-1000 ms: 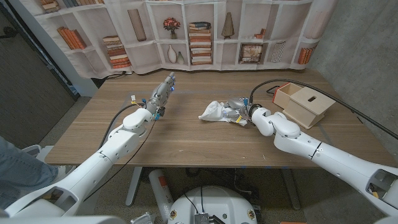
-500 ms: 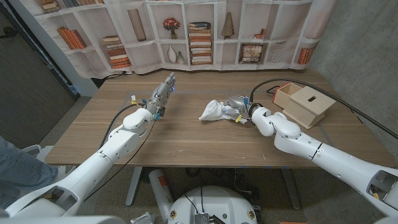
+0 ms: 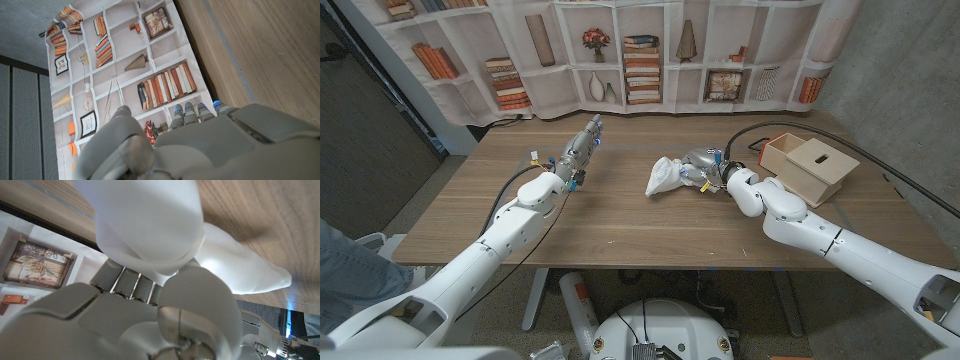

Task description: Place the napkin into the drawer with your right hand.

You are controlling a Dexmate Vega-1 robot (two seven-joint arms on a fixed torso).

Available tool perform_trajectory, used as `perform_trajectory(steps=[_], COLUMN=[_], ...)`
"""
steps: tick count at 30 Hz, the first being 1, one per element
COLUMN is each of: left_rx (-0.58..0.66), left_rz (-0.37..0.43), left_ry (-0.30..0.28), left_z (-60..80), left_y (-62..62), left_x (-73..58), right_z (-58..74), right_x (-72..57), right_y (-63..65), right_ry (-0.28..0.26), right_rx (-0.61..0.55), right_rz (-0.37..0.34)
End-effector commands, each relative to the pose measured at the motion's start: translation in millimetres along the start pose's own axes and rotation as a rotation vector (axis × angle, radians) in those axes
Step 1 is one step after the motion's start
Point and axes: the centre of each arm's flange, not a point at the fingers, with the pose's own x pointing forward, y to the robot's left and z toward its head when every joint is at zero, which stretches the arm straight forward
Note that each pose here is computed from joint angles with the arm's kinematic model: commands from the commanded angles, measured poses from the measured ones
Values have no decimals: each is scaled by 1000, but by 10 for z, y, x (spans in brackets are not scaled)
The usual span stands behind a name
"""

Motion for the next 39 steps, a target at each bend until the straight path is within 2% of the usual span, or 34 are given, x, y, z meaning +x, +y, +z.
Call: perform_trajectory(steps=[1, 26, 39], left_rx=[-2, -2, 4], left_rz=[-1, 2, 2], left_ry=[-7, -13, -17], left_z=[18, 40, 69], left_y=[10, -8, -3], left_x=[22, 1, -20], right_z=[-54, -188, -232], right_x=[-39, -164, -211], right_y=[-135, -442, -539], right_ry=[15, 39, 57], right_rx=[-4, -31, -37], right_rz=[-39, -95, -123])
